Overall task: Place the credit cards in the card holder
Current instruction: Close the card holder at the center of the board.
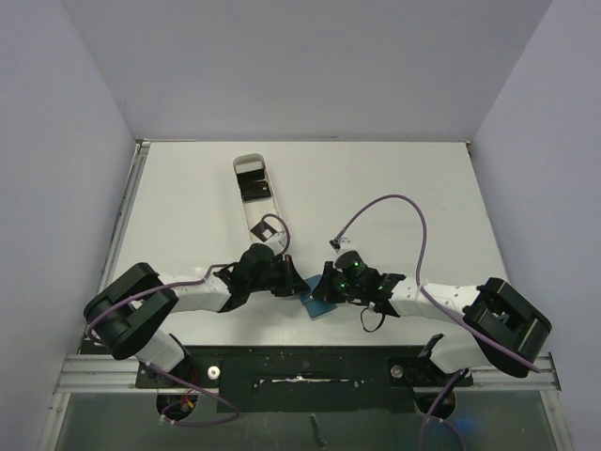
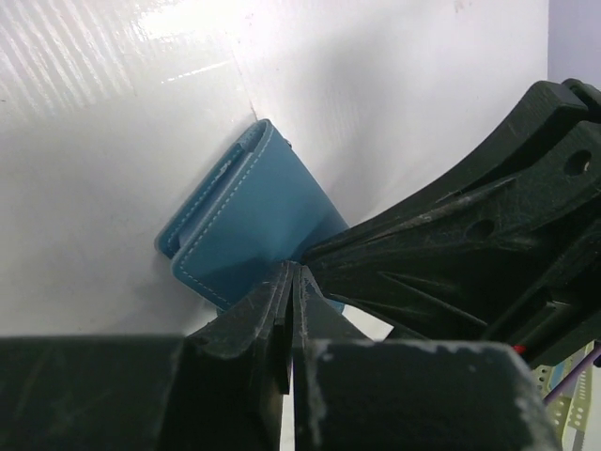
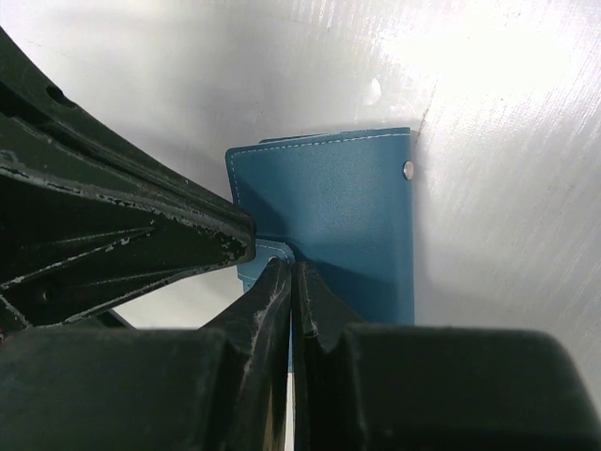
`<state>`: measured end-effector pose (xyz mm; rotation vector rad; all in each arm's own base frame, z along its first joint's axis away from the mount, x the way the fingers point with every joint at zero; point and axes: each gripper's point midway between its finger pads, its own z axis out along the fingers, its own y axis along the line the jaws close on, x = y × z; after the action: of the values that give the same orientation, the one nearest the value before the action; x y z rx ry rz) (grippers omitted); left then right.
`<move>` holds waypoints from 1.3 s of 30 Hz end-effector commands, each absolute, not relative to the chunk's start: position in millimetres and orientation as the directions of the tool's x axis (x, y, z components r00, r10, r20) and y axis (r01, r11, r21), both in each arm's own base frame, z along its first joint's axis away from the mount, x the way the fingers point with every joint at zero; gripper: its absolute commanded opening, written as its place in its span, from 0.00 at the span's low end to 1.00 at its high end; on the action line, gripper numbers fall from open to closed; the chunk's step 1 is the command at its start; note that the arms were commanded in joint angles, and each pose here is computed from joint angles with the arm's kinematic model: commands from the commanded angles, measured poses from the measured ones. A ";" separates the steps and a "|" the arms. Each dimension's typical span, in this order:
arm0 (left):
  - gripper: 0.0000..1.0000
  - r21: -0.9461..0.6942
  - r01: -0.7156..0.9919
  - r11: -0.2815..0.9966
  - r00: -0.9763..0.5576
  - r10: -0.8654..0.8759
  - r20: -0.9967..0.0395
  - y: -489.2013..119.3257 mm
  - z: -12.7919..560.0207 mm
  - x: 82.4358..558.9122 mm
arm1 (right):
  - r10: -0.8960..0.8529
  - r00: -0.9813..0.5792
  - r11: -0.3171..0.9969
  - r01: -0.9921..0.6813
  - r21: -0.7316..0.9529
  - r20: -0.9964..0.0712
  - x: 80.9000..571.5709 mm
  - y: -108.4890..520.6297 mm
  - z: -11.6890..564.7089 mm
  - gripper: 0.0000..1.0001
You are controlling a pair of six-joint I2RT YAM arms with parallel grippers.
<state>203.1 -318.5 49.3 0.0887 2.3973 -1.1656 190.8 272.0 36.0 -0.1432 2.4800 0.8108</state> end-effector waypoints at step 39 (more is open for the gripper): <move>0.00 -0.678 0.301 0.671 -0.895 -0.048 -0.444 -329.1 37.4 195.6 | 0.066 -0.865 0.830 -0.229 0.508 -0.497 186.6 264.5 18.8 0.00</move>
<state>188.0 -323.5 36.5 0.1564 2.4632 -1.1467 190.2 272.0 33.2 -0.1227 2.4739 0.8253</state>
